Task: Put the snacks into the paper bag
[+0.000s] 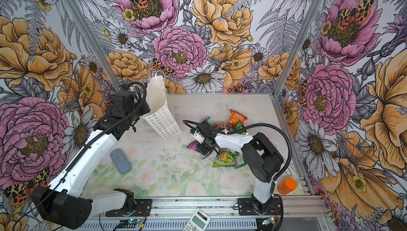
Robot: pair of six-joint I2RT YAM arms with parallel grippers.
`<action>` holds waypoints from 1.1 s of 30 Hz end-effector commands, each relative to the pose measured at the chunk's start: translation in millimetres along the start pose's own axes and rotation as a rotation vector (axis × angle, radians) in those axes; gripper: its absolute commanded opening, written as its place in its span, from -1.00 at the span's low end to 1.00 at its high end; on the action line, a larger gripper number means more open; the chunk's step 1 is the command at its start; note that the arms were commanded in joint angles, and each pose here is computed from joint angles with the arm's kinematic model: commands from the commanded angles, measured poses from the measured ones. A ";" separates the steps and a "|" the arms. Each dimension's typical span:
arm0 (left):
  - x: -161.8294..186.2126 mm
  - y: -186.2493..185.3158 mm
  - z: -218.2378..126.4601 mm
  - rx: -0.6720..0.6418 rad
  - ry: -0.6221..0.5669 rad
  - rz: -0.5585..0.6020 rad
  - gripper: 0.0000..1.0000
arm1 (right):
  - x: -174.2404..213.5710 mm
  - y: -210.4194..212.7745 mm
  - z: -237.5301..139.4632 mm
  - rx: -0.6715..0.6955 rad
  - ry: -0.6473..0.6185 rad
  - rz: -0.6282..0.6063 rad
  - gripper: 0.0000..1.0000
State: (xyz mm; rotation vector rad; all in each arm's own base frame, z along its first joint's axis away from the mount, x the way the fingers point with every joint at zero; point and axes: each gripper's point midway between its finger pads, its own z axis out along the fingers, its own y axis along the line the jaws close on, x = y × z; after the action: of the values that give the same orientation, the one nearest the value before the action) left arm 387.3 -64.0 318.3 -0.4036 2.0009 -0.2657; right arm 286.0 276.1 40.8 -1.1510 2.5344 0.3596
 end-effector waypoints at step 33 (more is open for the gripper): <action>24.0 -69.7 14.5 0.248 0.059 0.121 -1.00 | -117.1 27.0 -223.4 -0.278 -0.575 -0.022 -0.36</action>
State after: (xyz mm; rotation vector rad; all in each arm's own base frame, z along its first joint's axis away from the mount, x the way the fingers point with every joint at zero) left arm 396.3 -121.9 300.1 -0.1781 2.0570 -0.3956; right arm 296.5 286.8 240.6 -0.9795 2.1595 0.8582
